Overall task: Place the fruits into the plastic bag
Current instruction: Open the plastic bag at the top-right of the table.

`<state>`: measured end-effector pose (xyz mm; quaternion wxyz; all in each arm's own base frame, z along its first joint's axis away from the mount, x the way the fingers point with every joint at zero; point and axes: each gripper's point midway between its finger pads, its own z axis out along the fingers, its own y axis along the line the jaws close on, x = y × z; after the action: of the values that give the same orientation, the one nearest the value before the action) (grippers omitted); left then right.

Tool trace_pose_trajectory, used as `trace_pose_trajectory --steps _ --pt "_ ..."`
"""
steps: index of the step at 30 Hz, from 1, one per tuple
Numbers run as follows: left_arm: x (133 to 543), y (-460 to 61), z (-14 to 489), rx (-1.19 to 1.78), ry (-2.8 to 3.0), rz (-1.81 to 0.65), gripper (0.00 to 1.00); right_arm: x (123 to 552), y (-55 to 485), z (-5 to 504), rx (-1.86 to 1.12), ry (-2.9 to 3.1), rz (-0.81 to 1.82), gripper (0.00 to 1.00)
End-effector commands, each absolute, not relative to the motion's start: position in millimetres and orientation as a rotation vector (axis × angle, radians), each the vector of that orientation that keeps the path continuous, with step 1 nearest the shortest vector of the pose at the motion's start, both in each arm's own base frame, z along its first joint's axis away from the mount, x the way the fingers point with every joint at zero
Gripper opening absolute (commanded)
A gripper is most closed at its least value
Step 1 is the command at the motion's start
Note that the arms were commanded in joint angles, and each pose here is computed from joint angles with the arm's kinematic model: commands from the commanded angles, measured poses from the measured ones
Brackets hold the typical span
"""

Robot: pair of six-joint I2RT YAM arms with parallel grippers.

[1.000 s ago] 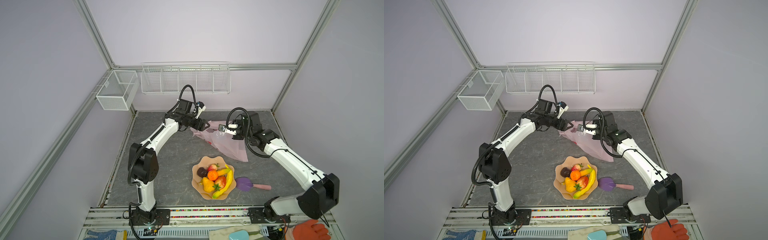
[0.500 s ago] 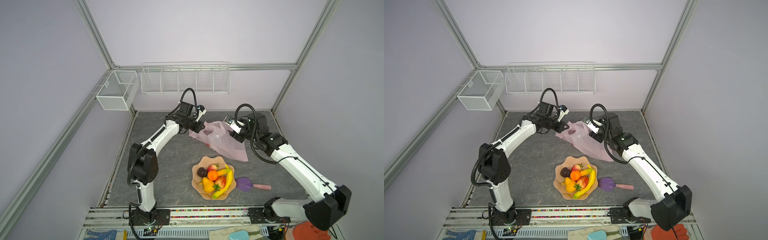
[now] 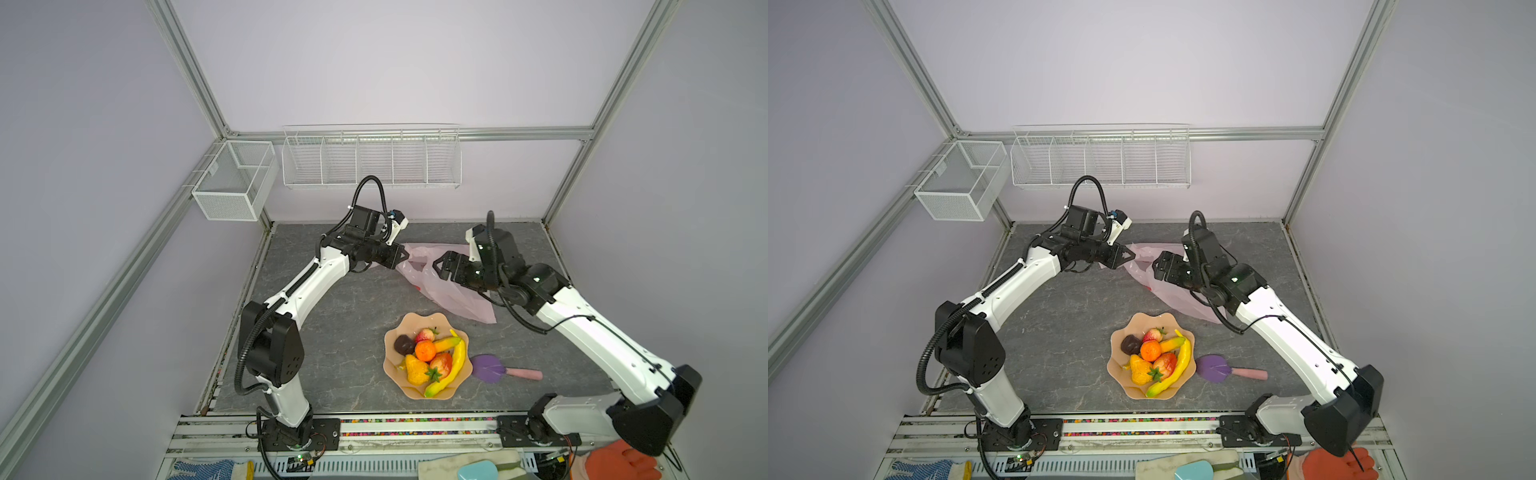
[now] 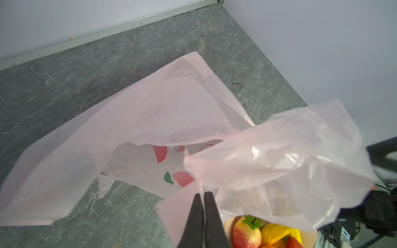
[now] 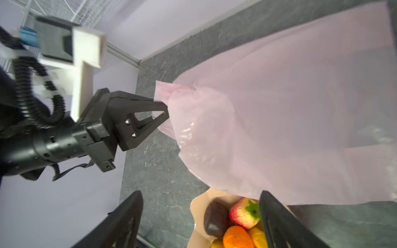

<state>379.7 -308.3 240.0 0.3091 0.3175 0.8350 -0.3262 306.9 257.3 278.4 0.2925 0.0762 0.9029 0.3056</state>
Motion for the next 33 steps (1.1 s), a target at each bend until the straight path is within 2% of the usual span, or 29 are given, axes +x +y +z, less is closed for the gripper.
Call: trace_pose_trajectory --steps 1,6,14,16,21,26,29,33 --pt "370 -310 239 0.841 2.209 -0.907 0.0 302 267 270 0.409 2.466 0.821 0.88" --pt "362 -313 240 0.846 2.191 -0.962 0.0 307 259 240 0.493 2.515 0.689 0.84" --pt "335 -332 243 0.923 2.134 -1.085 0.0 328 234 220 0.503 2.498 0.459 0.8" --pt "327 -339 245 0.951 2.115 -1.122 0.0 331 230 213 0.474 2.513 0.407 0.71" --pt "312 -358 253 0.99 2.047 -1.215 0.0 342 200 201 0.396 2.523 0.255 0.36" --pt "299 -383 264 1.005 1.975 -1.306 0.0 358 185 216 0.194 2.494 0.23 0.17" --pt "301 -388 275 0.949 1.939 -1.366 0.22 359 177 230 0.031 2.453 0.208 0.07" --pt "304 -386 290 0.902 1.914 -1.355 0.63 351 170 237 -0.237 2.405 0.152 0.07"
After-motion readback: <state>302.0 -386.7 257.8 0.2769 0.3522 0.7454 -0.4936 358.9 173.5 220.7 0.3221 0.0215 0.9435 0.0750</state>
